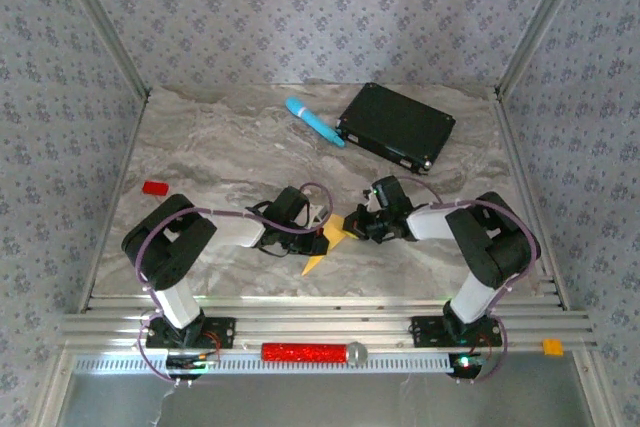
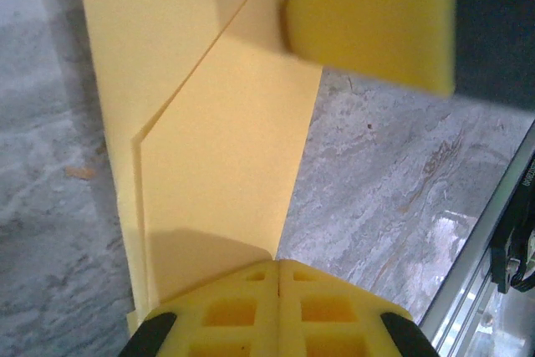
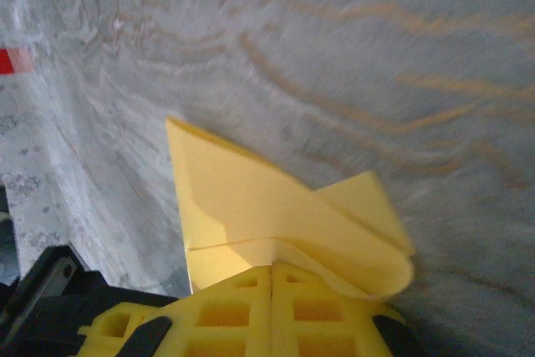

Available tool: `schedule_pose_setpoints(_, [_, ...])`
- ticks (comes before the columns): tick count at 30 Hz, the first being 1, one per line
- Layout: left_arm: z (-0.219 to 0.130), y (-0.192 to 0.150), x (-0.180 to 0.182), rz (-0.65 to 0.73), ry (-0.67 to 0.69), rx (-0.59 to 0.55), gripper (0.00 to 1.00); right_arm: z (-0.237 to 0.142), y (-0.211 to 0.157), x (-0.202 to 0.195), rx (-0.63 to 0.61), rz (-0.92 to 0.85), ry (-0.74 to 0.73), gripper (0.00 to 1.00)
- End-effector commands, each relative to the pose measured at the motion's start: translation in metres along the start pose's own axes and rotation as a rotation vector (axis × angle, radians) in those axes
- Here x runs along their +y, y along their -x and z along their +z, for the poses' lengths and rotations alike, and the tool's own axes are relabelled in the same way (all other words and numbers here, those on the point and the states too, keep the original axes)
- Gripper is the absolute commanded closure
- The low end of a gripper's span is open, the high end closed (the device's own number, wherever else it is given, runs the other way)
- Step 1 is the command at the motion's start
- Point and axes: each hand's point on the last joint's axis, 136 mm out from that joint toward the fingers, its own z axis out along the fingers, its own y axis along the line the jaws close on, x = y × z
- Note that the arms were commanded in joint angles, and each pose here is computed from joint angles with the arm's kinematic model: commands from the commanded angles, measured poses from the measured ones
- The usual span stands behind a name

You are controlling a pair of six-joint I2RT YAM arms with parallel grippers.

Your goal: Fold a paper plane with a square sheet of paper (pick it up from the middle)

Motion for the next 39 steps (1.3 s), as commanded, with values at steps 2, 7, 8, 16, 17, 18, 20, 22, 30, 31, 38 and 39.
schedule_pose_setpoints(2, [0.008,-0.065,0.058,-0.125,0.169,0.183,1.00,-0.009,0.019,-0.033,-0.048,0.045,-0.080,1.00])
schedule_pose_setpoints(7, [0.009,-0.065,0.059,-0.127,0.165,0.186,1.00,-0.018,0.036,-0.048,-0.081,0.097,-0.069,1.00])
schedule_pose_setpoints(8, [0.009,-0.065,0.058,-0.126,0.163,0.186,1.00,-0.019,0.040,-0.049,-0.090,0.105,-0.066,1.00])
schedule_pose_setpoints(16, [0.008,-0.061,0.054,-0.118,0.156,0.179,1.00,-0.039,0.058,-0.021,-0.143,0.066,-0.008,1.00])
schedule_pose_setpoints(17, [0.008,-0.060,0.054,-0.119,0.156,0.178,1.00,-0.045,0.058,-0.016,-0.155,0.049,-0.012,1.00])
schedule_pose_setpoints(18, [0.008,-0.059,0.053,-0.117,0.154,0.175,1.00,-0.050,0.059,-0.010,-0.169,0.027,-0.014,1.00])
schedule_pose_setpoints(20, [0.007,-0.058,0.051,-0.115,0.152,0.169,1.00,-0.058,0.057,0.003,-0.183,-0.023,-0.022,1.00])
schedule_pose_setpoints(22, [0.007,-0.055,0.049,-0.113,0.147,0.161,1.00,-0.056,0.048,0.015,-0.166,-0.060,-0.010,1.00])
schedule_pose_setpoints(30, [0.005,-0.042,0.038,-0.105,0.122,0.135,1.00,0.003,-0.005,0.033,0.002,-0.097,-0.005,1.00])
schedule_pose_setpoints(31, [0.005,-0.040,0.036,-0.104,0.117,0.131,1.00,0.008,-0.008,0.029,0.013,-0.092,-0.012,1.00])
schedule_pose_setpoints(38, [-0.007,-0.030,0.018,-0.071,0.091,0.112,1.00,0.024,-0.018,-0.010,0.040,-0.001,-0.073,1.00])
schedule_pose_setpoints(39, [-0.009,-0.029,0.015,-0.068,0.089,0.108,1.00,0.024,-0.020,-0.015,0.044,0.006,-0.083,1.00])
